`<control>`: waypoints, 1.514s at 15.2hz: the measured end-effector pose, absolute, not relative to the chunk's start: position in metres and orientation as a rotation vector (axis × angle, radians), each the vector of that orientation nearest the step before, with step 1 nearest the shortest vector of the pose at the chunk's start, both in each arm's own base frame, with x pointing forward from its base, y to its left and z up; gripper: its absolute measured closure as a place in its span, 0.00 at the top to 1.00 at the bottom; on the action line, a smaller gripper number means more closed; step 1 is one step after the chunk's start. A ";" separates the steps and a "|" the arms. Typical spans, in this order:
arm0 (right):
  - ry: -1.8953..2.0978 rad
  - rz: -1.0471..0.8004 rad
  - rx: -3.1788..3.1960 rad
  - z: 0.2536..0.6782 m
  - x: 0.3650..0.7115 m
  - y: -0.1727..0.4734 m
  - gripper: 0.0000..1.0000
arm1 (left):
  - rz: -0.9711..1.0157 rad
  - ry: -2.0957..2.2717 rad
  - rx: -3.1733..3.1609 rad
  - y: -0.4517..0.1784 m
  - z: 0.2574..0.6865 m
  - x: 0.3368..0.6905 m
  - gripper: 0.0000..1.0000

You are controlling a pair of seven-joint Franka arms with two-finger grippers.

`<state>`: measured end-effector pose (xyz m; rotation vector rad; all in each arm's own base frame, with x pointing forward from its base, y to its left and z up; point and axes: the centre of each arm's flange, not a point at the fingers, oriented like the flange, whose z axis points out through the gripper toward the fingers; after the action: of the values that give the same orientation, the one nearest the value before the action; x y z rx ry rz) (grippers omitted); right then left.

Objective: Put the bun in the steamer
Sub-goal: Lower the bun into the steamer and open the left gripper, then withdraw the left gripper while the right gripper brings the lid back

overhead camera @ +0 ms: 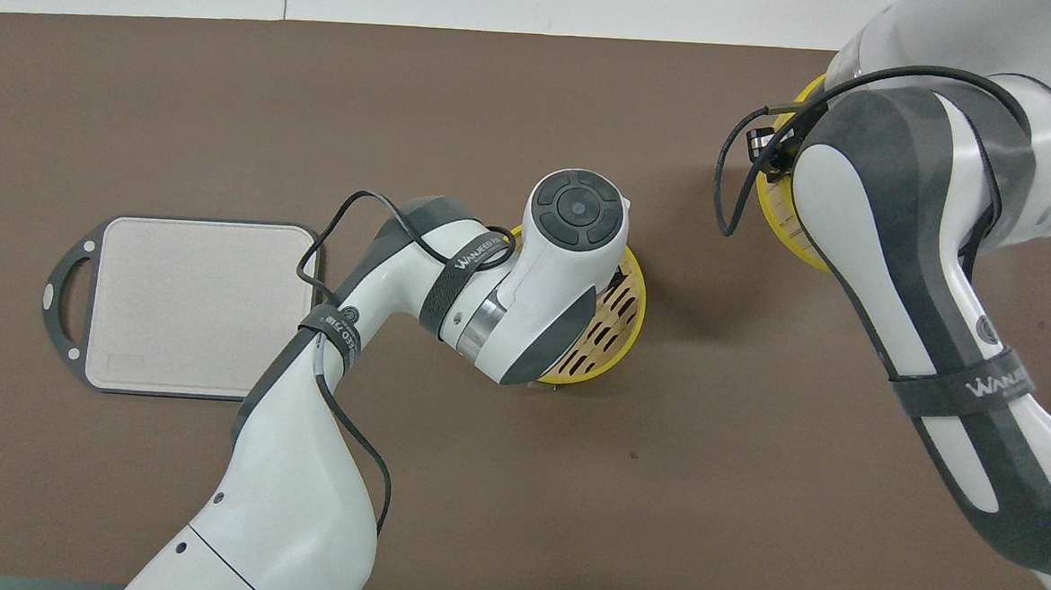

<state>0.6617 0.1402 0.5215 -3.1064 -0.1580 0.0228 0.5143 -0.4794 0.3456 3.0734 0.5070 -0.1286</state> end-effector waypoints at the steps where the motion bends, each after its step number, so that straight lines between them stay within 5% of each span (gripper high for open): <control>1: -0.158 0.015 -3.106 0.520 0.661 0.140 0.08 | -0.127 0.507 3.073 -0.479 0.341 0.513 0.43; 5: -0.158 -0.007 -3.105 0.511 0.658 0.140 0.08 | -0.118 0.496 3.065 -0.483 0.338 0.510 0.45; 9: -0.158 -0.009 -3.105 0.513 0.655 0.140 0.08 | -0.118 0.497 3.065 -0.483 0.336 0.509 0.60; 13: -0.171 -0.040 -3.101 0.514 0.657 0.140 0.08 | -0.123 0.533 3.079 -0.473 0.344 0.517 1.00; 17: -0.210 -0.078 -3.095 0.514 0.659 0.140 0.08 | -0.046 0.629 3.036 -0.436 0.418 0.551 1.00; 23: -0.164 -0.079 -3.092 0.512 0.654 0.165 0.08 | -0.052 0.775 3.009 -0.277 0.530 0.593 1.00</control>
<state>0.6539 0.1646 0.5125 -3.0919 -0.1640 -0.0791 0.5925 -0.2774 0.5296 3.0093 0.7750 -0.0518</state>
